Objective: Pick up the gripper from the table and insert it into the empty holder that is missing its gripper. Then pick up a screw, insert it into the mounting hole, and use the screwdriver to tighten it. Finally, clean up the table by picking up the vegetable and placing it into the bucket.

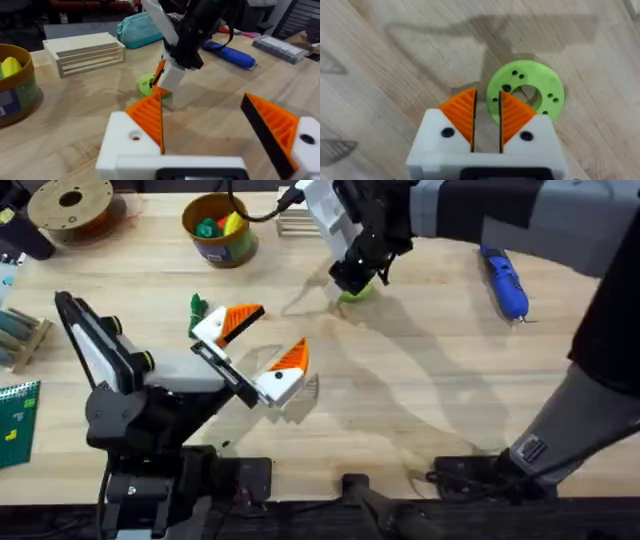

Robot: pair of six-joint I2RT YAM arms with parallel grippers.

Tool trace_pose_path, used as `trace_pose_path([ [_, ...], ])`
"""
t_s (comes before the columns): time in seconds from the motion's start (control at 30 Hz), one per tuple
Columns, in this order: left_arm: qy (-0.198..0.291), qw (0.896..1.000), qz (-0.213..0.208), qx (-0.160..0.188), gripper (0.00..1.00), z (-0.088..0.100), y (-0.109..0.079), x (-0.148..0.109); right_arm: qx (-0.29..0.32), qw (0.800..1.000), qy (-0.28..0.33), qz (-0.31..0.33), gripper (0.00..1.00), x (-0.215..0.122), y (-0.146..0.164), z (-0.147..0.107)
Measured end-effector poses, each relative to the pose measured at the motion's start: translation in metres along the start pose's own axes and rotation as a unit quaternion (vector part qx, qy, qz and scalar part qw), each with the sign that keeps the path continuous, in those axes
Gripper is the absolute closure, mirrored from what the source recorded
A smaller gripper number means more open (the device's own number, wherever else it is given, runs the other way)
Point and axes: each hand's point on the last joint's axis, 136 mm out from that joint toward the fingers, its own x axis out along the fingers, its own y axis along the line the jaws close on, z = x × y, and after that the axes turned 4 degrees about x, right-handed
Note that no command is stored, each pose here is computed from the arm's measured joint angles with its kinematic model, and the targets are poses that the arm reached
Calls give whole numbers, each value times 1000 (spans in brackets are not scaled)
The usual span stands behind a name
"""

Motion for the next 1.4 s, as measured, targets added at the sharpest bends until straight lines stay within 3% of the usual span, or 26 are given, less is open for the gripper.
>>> trace_pose_path([
  [0.63, 0, 1000, 0, 0, 28, 0, 0, 0, -3, 999, -36, -10, 611, -12, -8, 24],
  [1.2, 0, 1000, 0, 0, 28, 0, 0, 0, -1, 1000, -12, -4, 606, 7, -8, 14],
  [1.4, 0, 1000, 0, 0, 29, 0, 0, 0, -1, 1000, -12, -4, 664, 7, -8, 14],
])
